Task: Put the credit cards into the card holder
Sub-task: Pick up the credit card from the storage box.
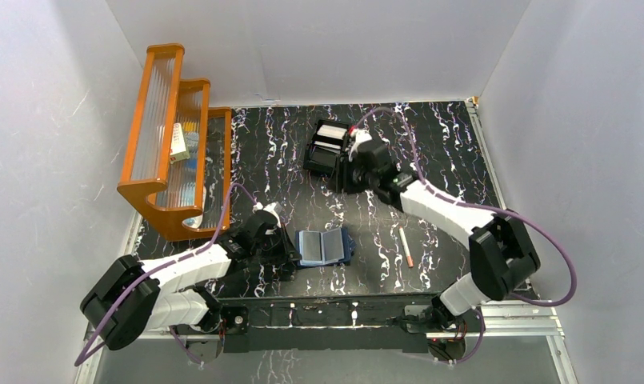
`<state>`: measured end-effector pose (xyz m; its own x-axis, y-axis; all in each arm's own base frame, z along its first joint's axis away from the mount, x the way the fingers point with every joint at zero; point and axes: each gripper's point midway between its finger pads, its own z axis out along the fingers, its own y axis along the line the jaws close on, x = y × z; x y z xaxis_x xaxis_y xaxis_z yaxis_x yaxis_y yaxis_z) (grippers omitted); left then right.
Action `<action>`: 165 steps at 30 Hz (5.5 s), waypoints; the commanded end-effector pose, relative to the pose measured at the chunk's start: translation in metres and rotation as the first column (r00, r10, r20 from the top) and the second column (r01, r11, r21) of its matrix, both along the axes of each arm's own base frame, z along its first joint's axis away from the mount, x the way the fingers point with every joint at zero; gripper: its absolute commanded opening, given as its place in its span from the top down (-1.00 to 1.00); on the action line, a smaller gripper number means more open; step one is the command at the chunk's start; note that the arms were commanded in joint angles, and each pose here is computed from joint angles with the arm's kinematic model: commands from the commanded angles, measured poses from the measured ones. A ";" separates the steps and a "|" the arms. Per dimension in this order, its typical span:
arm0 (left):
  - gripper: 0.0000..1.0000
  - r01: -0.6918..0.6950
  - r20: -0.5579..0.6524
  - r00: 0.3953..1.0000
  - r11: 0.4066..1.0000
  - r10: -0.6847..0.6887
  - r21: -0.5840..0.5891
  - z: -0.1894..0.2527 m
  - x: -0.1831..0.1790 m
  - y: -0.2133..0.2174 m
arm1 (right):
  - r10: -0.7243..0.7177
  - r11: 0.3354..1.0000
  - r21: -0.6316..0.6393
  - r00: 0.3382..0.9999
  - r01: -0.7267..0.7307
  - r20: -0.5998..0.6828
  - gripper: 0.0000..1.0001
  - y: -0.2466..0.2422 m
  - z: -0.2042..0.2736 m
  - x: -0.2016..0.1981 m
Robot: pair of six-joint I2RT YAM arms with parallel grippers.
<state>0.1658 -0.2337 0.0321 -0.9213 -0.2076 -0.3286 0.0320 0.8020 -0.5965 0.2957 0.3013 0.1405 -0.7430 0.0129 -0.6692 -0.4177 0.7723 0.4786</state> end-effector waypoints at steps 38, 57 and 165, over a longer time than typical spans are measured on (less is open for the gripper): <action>1.00 0.021 0.079 0.997 1.000 -0.021 -0.002 0.020 0.000 0.006 | 0.611 0.575 -0.818 0.671 -0.012 0.420 0.20 0.007 -0.042 0.259; 1.00 0.024 0.074 0.997 1.000 -0.024 -0.002 0.019 0.001 0.005 | 0.530 0.624 -0.778 0.690 0.076 0.492 -0.08 -0.002 -0.028 0.291; -0.19 0.015 0.366 0.916 0.898 0.163 -0.439 0.239 0.053 -0.043 | 0.311 0.541 0.818 0.950 -0.194 0.019 1.00 -0.008 0.138 -0.106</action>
<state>0.2174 -0.2671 0.2434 -0.7298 -0.4776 -0.4892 0.2059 0.5288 -0.8234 0.2001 0.2936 0.2643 -0.8886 0.3143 -0.3340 -0.3644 -0.0416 0.9303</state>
